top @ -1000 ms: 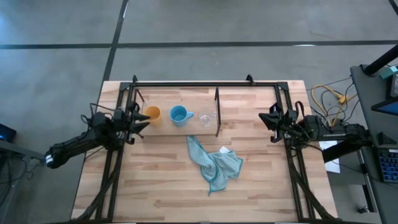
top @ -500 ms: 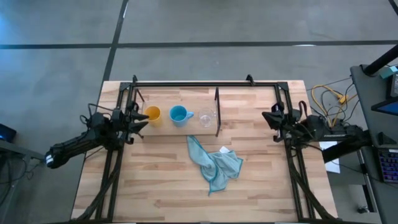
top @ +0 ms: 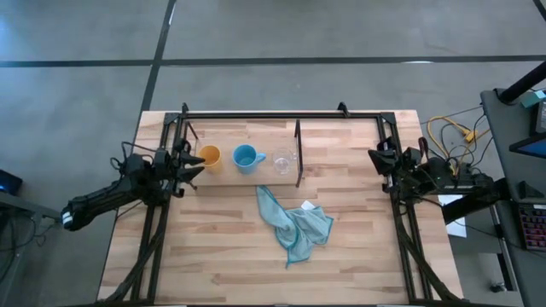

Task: Stack small to large cups/mugs on shelf
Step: Return to Home Position

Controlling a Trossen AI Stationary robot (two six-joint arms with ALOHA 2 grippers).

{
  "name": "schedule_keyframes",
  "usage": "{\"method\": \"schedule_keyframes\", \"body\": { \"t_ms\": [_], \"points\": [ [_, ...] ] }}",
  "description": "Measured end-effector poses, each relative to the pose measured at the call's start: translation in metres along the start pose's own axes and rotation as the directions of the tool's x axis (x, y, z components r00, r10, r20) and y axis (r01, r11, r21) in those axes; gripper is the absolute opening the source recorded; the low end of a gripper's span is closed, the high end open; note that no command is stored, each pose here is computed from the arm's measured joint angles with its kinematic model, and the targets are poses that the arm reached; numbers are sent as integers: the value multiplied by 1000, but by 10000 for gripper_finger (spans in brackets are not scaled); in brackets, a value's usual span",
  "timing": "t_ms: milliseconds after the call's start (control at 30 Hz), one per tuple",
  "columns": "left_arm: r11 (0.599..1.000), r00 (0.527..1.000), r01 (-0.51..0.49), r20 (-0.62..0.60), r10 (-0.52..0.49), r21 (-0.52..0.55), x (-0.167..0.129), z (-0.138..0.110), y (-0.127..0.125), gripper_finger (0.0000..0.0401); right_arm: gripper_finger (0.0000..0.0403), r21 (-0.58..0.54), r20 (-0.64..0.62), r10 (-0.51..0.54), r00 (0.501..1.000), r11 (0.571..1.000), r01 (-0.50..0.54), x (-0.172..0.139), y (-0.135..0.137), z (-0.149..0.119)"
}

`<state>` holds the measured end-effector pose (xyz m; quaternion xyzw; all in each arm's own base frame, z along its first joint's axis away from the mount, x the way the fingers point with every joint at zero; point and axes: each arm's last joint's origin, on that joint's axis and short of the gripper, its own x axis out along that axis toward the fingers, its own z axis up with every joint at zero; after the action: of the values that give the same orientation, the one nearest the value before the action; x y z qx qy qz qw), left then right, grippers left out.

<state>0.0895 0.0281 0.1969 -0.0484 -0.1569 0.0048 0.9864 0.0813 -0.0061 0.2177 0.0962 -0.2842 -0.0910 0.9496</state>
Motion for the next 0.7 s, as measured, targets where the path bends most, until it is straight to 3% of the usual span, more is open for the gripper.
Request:
{"method": "schedule_keyframes", "body": {
  "t_ms": [700],
  "points": [
    [1000,1000,1,0,-1,0,0,0,0,102,9,-4,-17,-2,1000,1000,2,1,0,-2]
  ]
}}
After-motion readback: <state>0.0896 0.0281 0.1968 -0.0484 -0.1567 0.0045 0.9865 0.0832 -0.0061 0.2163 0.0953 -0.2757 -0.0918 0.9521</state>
